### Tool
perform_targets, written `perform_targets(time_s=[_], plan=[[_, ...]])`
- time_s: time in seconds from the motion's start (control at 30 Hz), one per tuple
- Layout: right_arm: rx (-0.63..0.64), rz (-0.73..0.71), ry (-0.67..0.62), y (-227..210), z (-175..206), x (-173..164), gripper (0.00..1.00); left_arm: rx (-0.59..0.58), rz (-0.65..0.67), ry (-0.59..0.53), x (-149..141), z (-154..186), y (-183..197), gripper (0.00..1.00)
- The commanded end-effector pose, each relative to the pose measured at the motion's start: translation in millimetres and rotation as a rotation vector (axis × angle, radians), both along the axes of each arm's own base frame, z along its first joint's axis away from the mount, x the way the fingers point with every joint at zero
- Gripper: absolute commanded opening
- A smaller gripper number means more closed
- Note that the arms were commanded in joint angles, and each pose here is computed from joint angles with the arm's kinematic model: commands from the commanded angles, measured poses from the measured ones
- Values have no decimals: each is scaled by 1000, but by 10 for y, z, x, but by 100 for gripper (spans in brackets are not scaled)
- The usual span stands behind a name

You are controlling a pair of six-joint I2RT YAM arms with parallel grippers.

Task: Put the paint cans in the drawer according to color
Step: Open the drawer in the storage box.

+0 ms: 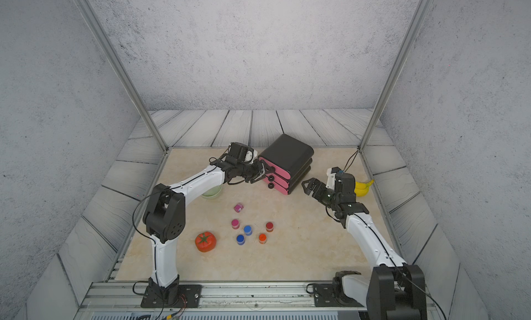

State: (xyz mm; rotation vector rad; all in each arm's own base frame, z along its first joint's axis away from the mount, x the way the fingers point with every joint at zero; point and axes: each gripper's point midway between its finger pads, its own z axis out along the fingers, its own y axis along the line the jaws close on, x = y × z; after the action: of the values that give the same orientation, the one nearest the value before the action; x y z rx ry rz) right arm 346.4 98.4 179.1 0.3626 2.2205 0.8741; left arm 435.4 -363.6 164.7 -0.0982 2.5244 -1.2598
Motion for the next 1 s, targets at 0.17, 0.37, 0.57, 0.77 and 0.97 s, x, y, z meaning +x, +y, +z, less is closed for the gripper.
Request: perform_targets(time_s=[0.17, 0.37, 0.57, 0.77, 0.97], plan=[[-23, 31, -13, 29, 72, 29, 99, -53, -18, -9, 98, 85, -153, 49], [-20, 34, -13, 39, 84, 52, 99, -76, -34, -1, 165, 52, -236, 40], [-28, 36, -16, 34, 104, 50, 99, -93, -46, 15, 201, 23, -299, 30], [-44, 34, -22, 15, 145, 35, 99, -121, -70, 12, 119, 162, -298, 22], [-58, 33, -40, -2, 230, -2, 99, -138, -128, -24, -204, 360, -149, 21]])
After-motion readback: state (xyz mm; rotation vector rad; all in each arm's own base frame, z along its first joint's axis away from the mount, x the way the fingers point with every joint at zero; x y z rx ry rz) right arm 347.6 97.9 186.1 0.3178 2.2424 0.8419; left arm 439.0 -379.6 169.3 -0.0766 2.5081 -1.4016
